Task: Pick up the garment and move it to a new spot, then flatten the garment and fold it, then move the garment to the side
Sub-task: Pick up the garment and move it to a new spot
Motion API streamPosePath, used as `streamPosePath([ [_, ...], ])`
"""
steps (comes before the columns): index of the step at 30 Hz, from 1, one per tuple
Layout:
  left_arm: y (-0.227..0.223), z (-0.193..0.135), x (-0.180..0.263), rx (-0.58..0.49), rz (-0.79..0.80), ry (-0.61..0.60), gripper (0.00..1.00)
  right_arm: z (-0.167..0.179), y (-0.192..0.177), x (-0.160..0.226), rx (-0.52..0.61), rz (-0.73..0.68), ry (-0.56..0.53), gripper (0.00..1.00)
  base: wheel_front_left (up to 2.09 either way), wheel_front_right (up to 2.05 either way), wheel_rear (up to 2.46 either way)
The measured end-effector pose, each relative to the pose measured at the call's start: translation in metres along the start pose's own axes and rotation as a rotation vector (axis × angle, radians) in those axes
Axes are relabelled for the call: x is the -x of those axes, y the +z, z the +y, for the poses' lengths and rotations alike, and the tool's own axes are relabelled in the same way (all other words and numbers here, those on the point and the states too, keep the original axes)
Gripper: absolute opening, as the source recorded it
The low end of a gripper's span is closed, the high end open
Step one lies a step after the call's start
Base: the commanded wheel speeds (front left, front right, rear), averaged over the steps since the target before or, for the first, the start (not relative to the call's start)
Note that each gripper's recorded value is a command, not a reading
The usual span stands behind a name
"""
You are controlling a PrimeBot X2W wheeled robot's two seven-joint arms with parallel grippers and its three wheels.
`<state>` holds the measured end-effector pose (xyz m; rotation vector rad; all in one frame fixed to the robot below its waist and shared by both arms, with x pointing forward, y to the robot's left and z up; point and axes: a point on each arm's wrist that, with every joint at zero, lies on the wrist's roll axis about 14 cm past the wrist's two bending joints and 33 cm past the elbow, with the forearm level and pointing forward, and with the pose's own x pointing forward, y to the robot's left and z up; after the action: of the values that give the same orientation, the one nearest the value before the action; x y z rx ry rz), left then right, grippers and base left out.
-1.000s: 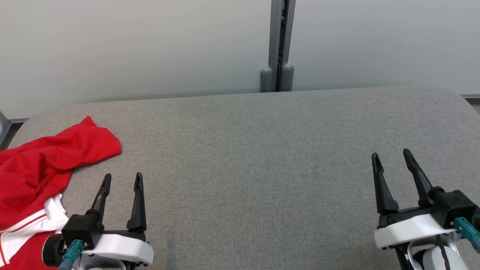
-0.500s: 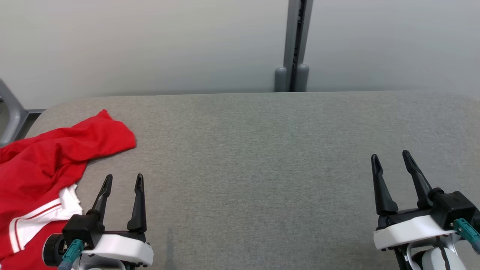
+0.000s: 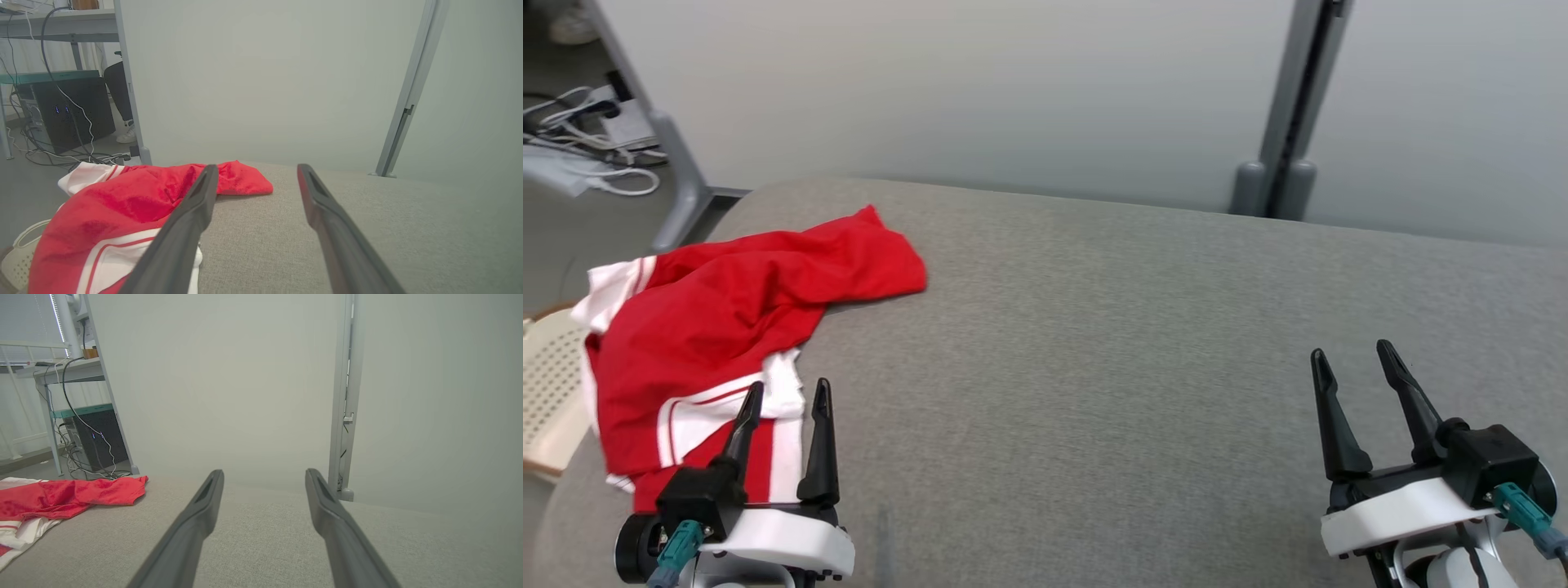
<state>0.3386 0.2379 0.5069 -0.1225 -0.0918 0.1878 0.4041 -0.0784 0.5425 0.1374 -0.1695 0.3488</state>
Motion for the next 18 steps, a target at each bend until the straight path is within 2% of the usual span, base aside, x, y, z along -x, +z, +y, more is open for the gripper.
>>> streamPosePath([
  [9,0.005,0.049,0.031,-0.009,-0.009,0.152,1.0,0.056,-0.015,-0.021,-0.028,0.034,0.167,1.0,0.0,0.0,0.0],
  [18,0.01,0.077,0.052,-0.01,-0.024,0.244,1.0,0.091,-0.022,-0.027,-0.041,0.053,0.265,1.0,0.0,0.0,0.0],
])
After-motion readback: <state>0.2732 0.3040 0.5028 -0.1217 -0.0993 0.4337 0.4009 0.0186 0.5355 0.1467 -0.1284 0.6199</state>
